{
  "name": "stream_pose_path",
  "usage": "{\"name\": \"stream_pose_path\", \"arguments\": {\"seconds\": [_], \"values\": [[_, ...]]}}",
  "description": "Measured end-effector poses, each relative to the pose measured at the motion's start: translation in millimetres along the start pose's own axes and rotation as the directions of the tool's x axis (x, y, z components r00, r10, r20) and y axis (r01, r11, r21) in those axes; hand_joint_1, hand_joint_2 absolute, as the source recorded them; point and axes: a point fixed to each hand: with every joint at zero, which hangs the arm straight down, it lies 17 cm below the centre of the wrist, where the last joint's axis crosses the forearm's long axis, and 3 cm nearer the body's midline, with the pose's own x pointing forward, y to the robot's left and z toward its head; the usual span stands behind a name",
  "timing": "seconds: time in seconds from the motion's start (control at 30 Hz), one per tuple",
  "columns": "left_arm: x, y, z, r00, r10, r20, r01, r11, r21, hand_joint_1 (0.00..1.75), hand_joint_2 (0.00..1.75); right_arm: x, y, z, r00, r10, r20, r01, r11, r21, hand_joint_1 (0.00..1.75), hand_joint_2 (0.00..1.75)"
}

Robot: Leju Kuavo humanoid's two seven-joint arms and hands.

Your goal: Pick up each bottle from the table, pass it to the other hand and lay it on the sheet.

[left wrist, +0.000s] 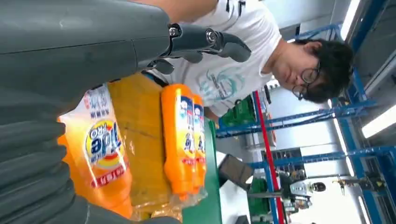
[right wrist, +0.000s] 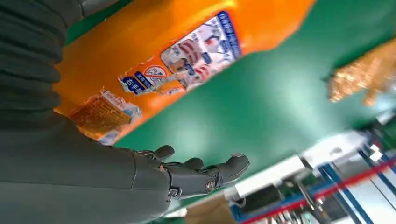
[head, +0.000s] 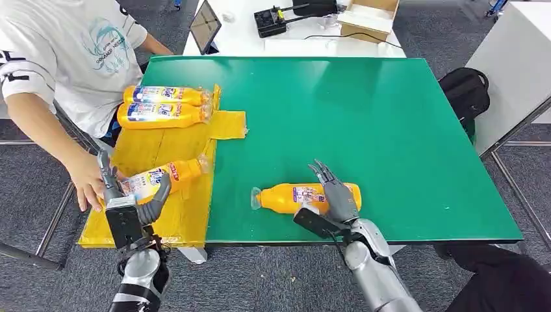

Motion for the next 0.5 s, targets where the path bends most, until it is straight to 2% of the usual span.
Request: {"name": "stream_pose_path", "arguments": {"seconds": [0.5], "values": [[-2.6, -11.2, 2.3, 1.0, 0.016, -0.014, -0.016, 1.0, -0.023, 0.0, 1.75, -18.5, 1.6, -15.4, 0.999, 0.028, -0.043, -0.026, 0.999, 0.045, 0.0, 1.75]]}}
